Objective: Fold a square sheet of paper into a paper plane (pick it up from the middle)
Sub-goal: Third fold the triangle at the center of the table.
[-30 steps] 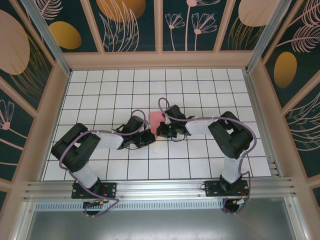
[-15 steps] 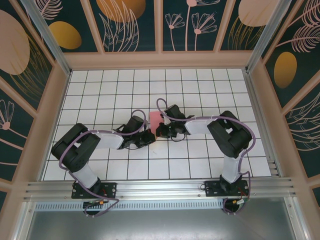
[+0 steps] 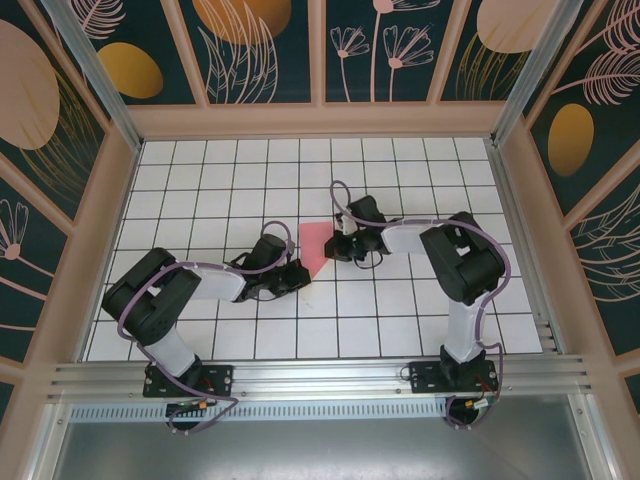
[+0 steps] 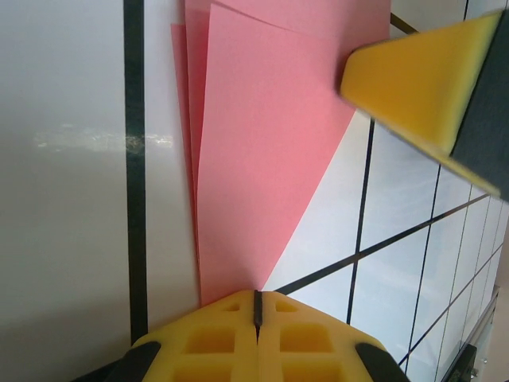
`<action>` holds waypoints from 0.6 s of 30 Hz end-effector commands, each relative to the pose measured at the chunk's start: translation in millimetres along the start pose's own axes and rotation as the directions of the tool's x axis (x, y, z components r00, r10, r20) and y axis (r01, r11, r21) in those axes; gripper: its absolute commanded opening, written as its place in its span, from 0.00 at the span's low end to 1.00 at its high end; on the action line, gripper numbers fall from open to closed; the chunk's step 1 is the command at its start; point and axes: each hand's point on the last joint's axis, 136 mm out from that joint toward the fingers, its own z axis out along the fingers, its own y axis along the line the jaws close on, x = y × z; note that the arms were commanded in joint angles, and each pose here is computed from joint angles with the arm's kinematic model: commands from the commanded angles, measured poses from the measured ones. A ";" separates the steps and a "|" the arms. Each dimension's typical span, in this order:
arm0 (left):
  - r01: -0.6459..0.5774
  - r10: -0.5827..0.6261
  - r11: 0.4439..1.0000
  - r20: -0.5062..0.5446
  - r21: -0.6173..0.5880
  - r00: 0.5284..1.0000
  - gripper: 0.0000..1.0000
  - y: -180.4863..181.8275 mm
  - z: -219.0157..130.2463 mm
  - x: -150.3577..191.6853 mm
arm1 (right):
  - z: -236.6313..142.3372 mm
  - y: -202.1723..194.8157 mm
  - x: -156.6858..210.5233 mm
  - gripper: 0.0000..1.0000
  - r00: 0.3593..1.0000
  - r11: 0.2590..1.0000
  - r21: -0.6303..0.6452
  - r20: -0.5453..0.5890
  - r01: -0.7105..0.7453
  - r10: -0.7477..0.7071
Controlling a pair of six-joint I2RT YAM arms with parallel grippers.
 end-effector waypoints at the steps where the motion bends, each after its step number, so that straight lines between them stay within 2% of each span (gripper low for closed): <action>1: 0.043 -0.054 0.982 -0.055 -0.184 0.997 0.00 53.3 -3.5 26.5 | -12.2 -25.6 -34.7 0.04 0.996 0.999 0.053 0.092 -0.009 0.004; 5: 0.027 -0.035 0.987 -0.048 -0.161 0.998 0.01 43.8 -5.2 22.3 | -32.8 -19.0 -56.0 0.05 0.987 0.998 0.065 0.158 0.003 -0.013; 9: -0.024 0.024 0.997 -0.009 -0.075 1.000 0.06 8.1 -11.9 4.7 | -52.2 -1.2 -59.0 0.09 0.979 0.998 0.053 0.201 0.025 -0.036; 13: -0.091 0.088 0.995 0.084 0.034 0.993 0.15 -38.8 -25.0 -21.6 | -61.2 5.3 -42.0 0.21 0.977 1.000 0.026 0.213 0.005 -0.010; 18: -0.116 0.113 0.993 0.195 0.001 0.974 0.22 -48.6 -27.6 -49.8 | -63.8 9.8 -23.1 0.38 0.973 0.998 -0.031 0.221 -0.056 0.062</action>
